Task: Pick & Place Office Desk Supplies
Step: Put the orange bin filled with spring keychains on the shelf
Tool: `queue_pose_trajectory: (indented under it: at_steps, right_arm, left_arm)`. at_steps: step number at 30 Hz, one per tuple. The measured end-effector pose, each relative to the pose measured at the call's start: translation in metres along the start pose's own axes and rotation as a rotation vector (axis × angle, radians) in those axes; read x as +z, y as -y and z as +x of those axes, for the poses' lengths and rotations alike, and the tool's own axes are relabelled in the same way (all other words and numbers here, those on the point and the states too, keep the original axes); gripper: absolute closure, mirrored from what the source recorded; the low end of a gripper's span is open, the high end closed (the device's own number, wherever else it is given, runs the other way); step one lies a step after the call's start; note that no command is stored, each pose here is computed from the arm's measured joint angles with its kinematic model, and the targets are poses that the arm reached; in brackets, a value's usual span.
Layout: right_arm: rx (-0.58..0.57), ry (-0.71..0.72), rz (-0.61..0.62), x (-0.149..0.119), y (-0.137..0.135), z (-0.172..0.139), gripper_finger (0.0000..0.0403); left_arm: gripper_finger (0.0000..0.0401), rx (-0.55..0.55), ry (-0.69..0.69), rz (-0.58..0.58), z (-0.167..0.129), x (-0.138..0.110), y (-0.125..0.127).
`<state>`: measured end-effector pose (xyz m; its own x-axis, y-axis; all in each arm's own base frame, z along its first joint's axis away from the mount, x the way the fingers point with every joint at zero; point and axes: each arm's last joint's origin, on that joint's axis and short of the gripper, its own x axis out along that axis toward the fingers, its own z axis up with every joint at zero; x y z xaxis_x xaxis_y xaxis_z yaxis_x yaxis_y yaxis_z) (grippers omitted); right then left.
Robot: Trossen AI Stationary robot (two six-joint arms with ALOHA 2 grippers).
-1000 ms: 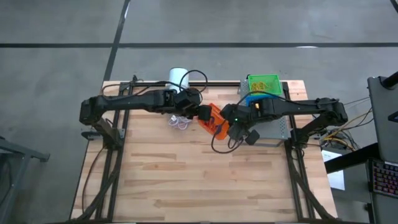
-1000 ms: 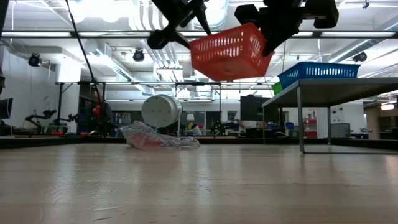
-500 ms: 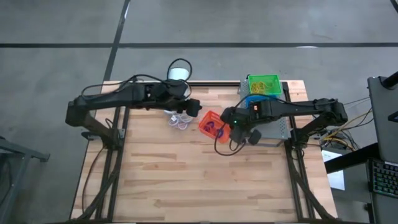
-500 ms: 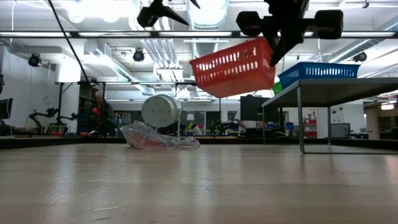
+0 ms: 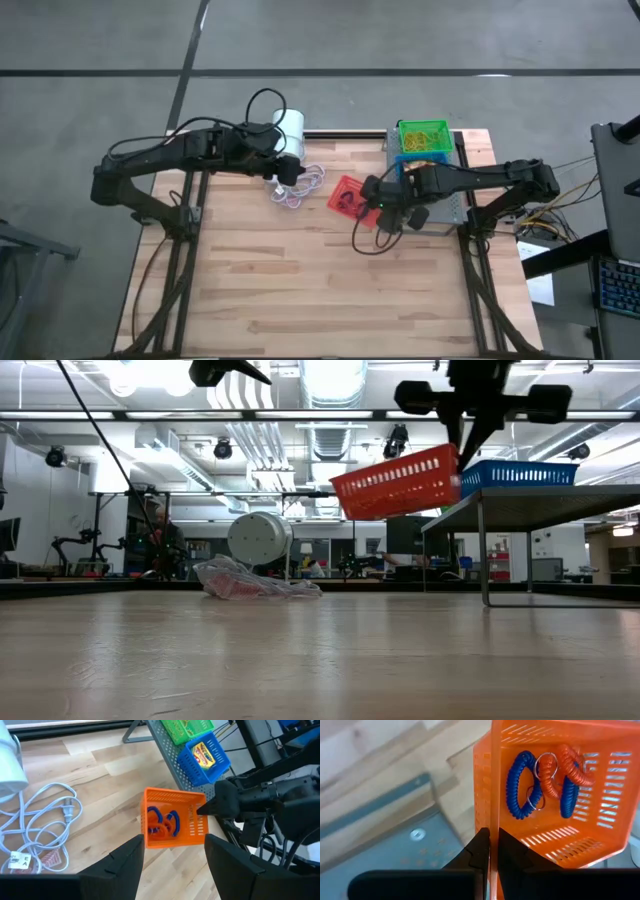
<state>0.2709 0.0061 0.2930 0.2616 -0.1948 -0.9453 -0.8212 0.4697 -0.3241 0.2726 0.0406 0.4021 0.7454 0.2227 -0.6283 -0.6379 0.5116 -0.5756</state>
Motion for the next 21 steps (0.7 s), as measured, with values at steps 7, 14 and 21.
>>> queue_pose_trajectory:
  at_steps: [7,14,21]
  right_arm:
    - [-0.024,0.002,-0.043,0.015,-0.01,-0.014,0.0381]
    - [-0.048,0.05,-0.002,0.031,-0.016,-0.042,0.0381]
    - [-0.002,0.038,0.13,0.037,-0.03,-0.064,0.0381]
  left_arm:
    - [0.0189,0.006,0.032,-0.002,-0.008,0.001,-0.002]
    - [0.0189,0.059,0.102,-0.003,-0.008,0.003,-0.003]
    - [0.0189,0.12,0.245,-0.014,-0.011,0.009,-0.003]
